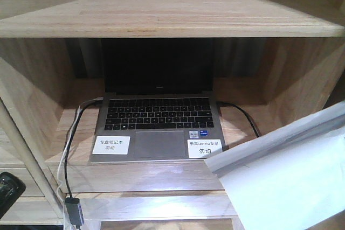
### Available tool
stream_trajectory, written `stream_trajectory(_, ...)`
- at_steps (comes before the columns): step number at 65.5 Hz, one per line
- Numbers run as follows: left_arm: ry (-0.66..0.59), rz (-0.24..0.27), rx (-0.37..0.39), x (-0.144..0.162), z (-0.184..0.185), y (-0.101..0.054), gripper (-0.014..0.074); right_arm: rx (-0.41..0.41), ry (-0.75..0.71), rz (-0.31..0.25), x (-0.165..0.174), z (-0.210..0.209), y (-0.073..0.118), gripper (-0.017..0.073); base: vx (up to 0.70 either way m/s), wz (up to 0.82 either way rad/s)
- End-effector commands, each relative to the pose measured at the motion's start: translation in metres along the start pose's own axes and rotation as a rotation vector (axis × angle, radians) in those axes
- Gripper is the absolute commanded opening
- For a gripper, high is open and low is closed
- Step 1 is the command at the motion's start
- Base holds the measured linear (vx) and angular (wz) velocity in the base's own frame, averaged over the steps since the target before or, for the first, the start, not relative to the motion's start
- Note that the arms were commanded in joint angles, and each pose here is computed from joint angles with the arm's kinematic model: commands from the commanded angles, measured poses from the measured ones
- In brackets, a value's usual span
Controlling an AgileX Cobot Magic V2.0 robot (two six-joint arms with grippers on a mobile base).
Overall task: Grab stapler and paper to desk for stapling
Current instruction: 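Pull the white paper off the shelf toward the robot with right gripper, then drive the base away from the shelf, holding stapler and paper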
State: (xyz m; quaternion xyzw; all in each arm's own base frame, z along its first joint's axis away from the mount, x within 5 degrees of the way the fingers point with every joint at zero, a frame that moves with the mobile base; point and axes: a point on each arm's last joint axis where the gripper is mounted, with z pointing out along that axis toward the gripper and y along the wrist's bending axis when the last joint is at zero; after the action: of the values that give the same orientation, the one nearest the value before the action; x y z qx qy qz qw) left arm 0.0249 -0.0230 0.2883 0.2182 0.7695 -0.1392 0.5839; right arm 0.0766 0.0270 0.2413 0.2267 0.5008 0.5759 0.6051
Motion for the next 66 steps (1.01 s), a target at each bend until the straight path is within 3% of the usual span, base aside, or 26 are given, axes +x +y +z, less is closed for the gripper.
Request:
stream_trajectory(1, -0.131, -0.015, -0.012, -0.0183, -0.0043, 0.0015, -0.0007, -0.058, -0.014, -0.014, -0.0011, 0.0001, 0.005, -0.0009, 0.0, 0.0)
stream_trajectory(66, -0.131, -0.015, -0.012, -0.0183, -0.0043, 0.0015, -0.0007, -0.057, -0.013, -0.014, -0.0011, 0.0001, 0.0049, -0.0009, -0.06, 0.02)
